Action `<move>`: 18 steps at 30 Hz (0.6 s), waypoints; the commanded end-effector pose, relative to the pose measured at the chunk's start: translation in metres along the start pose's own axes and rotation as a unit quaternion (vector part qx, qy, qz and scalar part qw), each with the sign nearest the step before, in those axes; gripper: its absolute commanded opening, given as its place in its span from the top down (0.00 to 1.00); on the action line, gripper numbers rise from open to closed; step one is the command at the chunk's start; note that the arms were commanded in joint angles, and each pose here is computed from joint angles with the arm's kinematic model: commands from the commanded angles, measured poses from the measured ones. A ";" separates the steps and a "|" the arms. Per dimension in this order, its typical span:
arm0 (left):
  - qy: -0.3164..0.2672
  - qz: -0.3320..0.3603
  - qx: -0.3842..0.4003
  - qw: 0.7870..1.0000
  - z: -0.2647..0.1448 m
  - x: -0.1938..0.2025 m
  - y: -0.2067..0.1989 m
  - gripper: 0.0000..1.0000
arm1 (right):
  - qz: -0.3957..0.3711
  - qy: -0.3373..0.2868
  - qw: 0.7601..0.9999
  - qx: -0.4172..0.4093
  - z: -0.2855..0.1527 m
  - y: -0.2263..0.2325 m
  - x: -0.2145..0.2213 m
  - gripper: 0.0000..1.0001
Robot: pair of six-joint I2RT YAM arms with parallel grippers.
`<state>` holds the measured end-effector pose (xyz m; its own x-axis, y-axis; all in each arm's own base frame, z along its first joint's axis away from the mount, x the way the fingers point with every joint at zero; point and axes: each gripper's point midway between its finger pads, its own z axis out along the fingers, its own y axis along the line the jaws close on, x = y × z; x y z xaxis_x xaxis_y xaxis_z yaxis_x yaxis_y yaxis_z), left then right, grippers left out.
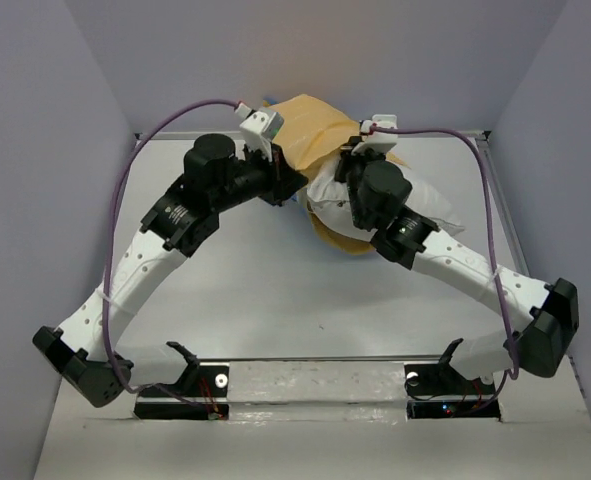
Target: Put the pillow into the pillowcase
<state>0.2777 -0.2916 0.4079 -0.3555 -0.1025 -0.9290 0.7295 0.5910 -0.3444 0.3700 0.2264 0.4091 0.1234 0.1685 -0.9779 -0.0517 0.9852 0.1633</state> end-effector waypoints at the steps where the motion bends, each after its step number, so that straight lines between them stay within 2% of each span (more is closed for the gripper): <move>1: 0.030 -0.002 0.048 0.998 -0.047 0.030 -0.019 1.00 | 0.048 -0.113 0.991 0.051 0.006 -0.019 -0.085 1.00; 3: 0.041 0.000 0.041 0.998 -0.055 0.034 -0.016 1.00 | -0.007 -0.137 0.986 0.092 0.002 -0.037 -0.112 1.00; 5: 0.040 0.009 0.029 0.999 -0.059 0.032 -0.009 1.00 | -0.005 -0.183 0.976 0.119 -0.015 -0.059 -0.149 1.00; 8: 0.015 0.002 0.073 0.997 -0.058 0.005 -0.027 1.00 | 0.025 -0.208 0.974 0.081 -0.037 -0.069 -0.180 1.00; 10: -0.018 0.006 0.131 0.991 -0.053 -0.036 -0.057 1.00 | 0.039 -0.192 0.981 0.007 -0.037 -0.034 -0.163 1.00; 12: -0.017 0.001 0.166 0.986 -0.039 -0.055 -0.080 1.00 | -0.002 -0.140 0.990 -0.032 -0.020 0.023 -0.102 1.00; 13: -0.053 0.025 0.208 0.976 -0.056 -0.090 -0.120 1.00 | -0.023 -0.127 0.991 -0.024 -0.009 0.038 -0.078 1.00; 14: -0.034 0.025 0.218 0.975 -0.045 -0.089 -0.129 1.00 | -0.082 -0.103 0.991 0.020 0.014 0.049 -0.025 1.00; 15: -0.038 0.031 0.239 0.970 -0.051 -0.098 -0.143 1.00 | -0.122 -0.082 0.988 0.035 0.020 0.050 0.001 1.00; 16: -0.048 0.036 0.258 0.964 -0.061 -0.110 -0.156 1.00 | -0.107 -0.102 0.987 0.058 0.024 0.041 -0.005 1.00; 17: -0.082 0.052 0.278 0.956 -0.084 -0.135 -0.173 1.00 | -0.107 -0.110 0.986 0.068 0.024 0.032 -0.009 1.00; 18: -0.077 0.054 0.278 0.956 -0.085 -0.137 -0.174 1.00 | -0.074 -0.135 0.986 0.067 0.016 0.017 -0.041 1.00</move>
<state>0.2346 -0.3204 0.5027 -0.3458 -0.0823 -0.9347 0.8521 0.3895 -0.3495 0.3709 0.2419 0.4620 0.3256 0.0322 -0.9449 0.0705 0.9958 0.0582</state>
